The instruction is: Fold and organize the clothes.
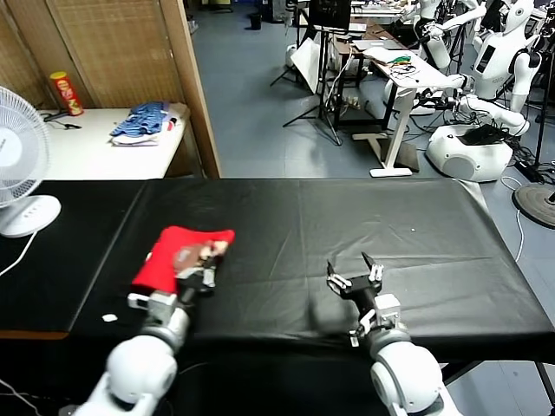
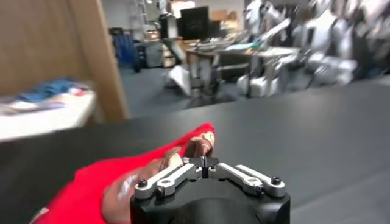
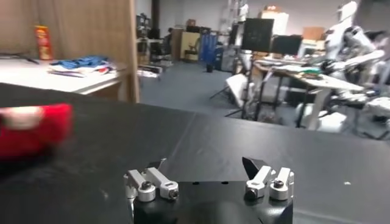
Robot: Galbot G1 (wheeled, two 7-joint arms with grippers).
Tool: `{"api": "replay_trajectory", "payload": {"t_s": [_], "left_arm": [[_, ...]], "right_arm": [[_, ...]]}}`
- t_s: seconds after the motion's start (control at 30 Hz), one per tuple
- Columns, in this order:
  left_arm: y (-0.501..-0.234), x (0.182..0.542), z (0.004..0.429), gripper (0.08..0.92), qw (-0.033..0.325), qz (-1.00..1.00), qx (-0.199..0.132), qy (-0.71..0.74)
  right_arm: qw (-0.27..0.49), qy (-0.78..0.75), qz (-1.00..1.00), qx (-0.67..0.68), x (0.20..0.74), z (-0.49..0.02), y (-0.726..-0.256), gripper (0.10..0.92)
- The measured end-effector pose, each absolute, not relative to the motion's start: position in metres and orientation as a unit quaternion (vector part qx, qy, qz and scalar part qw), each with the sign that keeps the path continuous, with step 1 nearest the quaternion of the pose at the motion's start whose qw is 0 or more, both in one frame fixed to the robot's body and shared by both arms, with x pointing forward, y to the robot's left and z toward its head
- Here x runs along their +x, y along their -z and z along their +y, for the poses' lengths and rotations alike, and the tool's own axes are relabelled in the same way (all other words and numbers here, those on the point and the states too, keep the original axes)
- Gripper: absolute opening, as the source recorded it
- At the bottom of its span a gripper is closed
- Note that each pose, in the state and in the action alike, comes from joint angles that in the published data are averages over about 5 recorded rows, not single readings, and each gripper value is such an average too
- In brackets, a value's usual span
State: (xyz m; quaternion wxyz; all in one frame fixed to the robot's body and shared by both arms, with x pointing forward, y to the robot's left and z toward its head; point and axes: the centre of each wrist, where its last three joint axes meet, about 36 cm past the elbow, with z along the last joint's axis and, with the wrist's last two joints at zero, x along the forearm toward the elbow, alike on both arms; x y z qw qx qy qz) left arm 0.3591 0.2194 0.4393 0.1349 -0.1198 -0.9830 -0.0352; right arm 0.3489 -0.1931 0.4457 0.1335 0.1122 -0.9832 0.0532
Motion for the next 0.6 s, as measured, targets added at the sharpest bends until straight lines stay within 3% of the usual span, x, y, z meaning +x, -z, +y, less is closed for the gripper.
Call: {"api": "replay_trajectory", "payload": {"t_s": [0.1, 0.4, 0.47, 0.6], "left_arm": [[-0.437, 0.358, 0.203, 0.229, 0.12, -0.982, -0.145, 0.011], [-0.444, 0.353, 0.198, 0.713, 0.088, -0.978, -0.187, -0.018], [-0.446, 0.354, 0.2, 0.772, 0.084, -0.979, -0.184, -0.021], [-0.447, 0.352, 0.204, 0.796, 0.082, -0.981, -0.172, -0.023]], "right_arm": [[0.15, -0.038, -0.977, 0.149, 0.347, -0.19, -0.442, 0.798], [0.22, 0.041, -0.951, 0.214, 0.358, -0.165, -0.432, 0.798], [0.231, 0.058, -0.945, 0.223, 0.364, -0.159, -0.43, 0.798], [0.248, 0.085, -0.936, 0.237, 0.377, -0.146, -0.425, 0.798]]}}
